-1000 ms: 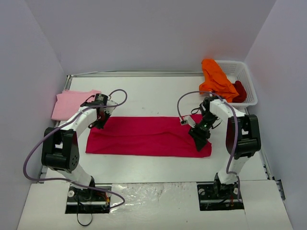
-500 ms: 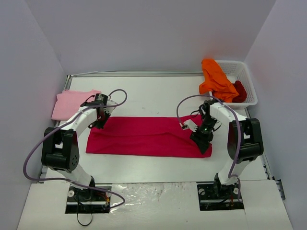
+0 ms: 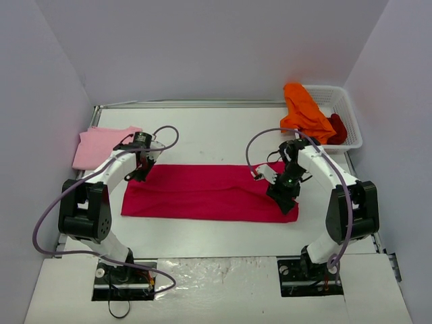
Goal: Fold and stack the t-shirts
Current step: Fold the other side of the tshirt into a rectangle
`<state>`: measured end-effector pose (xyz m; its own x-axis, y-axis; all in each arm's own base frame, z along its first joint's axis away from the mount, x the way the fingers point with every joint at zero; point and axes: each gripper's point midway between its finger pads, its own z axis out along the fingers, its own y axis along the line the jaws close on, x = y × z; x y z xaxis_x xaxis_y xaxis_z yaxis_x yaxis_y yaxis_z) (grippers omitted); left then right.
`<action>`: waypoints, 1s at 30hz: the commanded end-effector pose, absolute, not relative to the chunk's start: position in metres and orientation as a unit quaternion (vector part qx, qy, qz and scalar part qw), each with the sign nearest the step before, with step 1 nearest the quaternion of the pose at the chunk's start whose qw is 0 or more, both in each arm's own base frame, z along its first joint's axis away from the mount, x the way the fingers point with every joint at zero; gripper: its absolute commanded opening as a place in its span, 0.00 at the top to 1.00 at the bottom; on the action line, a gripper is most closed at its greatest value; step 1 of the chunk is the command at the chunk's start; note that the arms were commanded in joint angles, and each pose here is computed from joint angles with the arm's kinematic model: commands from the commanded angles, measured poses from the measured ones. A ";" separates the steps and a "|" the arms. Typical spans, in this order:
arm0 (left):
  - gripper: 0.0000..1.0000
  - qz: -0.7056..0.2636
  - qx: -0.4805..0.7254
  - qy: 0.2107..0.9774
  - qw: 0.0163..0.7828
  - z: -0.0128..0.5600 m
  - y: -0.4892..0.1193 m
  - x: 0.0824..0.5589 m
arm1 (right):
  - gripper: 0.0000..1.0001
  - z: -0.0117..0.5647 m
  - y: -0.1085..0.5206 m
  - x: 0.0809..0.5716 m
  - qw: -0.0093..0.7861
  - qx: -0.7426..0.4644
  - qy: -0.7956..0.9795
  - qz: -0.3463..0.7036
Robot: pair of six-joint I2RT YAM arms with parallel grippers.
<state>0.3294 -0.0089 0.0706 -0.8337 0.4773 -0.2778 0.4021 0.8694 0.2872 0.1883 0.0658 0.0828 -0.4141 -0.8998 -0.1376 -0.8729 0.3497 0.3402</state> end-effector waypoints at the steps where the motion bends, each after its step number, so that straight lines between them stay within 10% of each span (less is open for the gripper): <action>1: 0.97 0.116 0.224 0.951 0.176 0.076 -0.008 0.329 | 0.45 0.100 0.062 0.175 0.054 0.541 -0.819 -0.186; 30: 0.97 0.109 0.226 0.952 0.172 0.072 -0.010 0.327 | 0.45 0.112 0.066 0.269 -0.164 0.451 -0.871 -0.108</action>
